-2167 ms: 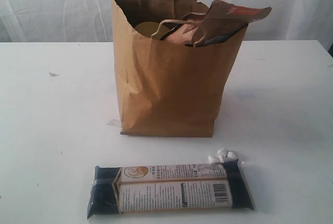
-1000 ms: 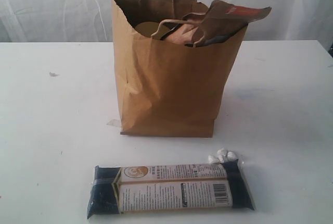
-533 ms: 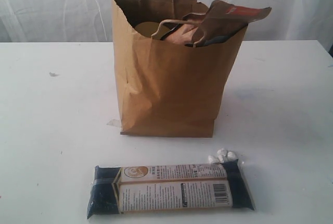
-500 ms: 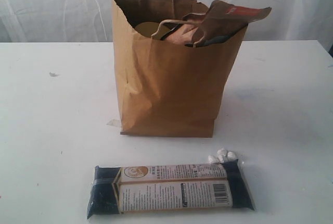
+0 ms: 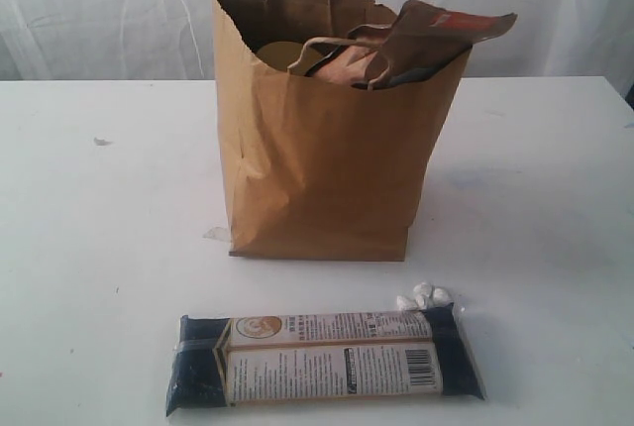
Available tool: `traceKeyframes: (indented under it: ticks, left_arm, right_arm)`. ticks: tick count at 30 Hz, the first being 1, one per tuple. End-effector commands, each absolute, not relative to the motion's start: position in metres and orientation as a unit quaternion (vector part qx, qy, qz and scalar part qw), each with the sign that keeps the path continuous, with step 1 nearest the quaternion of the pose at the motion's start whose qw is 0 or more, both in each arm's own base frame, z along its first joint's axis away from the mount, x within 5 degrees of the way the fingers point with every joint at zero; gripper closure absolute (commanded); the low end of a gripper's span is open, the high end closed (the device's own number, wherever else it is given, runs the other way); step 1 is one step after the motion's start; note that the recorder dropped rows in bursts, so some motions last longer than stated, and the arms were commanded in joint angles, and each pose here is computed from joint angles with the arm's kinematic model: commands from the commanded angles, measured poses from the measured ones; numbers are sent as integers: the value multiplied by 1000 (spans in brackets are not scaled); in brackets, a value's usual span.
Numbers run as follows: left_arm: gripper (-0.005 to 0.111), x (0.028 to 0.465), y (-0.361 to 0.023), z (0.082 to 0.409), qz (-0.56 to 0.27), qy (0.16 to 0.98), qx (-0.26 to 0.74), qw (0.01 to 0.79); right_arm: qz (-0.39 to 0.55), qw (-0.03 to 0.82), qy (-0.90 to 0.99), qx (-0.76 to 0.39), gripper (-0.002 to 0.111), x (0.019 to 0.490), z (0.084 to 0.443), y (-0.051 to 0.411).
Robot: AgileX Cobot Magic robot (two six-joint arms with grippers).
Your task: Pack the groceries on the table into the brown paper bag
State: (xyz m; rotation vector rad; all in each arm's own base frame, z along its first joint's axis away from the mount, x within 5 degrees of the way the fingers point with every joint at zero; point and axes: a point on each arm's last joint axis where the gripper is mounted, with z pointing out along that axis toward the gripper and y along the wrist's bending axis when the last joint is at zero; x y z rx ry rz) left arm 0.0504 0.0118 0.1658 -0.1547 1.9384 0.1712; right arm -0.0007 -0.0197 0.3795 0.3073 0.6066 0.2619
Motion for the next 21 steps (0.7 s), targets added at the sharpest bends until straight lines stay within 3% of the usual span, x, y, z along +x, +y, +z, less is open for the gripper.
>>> traceKeyframes:
  ticks: [1, 5, 8, 10, 13, 15, 21]
  left_arm:
    - [107, 50, 11, 166, 71, 820, -62, 564]
    - [107, 50, 11, 166, 71, 820, -62, 564]
    - [107, 50, 11, 166, 71, 820, -62, 564]
    - [107, 50, 11, 166, 71, 820, -62, 564]
    - [107, 50, 12, 166, 72, 820, -61, 564]
    - [107, 50, 12, 166, 72, 820, -61, 564]
    - [107, 50, 12, 166, 72, 820, -61, 564]
  right_arm:
    - [-189, 748, 613, -172, 100, 76, 339, 2]
    - [-155, 607, 739, -246, 100, 124, 295, 7]
    - [-29, 551, 826, -111, 100, 154, 274, 8]
    - [26, 442, 895, -47, 102, 177, 255, 9]
    - [56, 224, 970, -76, 106, 200, 223, 15]
    - [81, 137, 983, -86, 108, 218, 208, 22]
    - [131, 123, 961, -212, 108, 250, 182, 63]
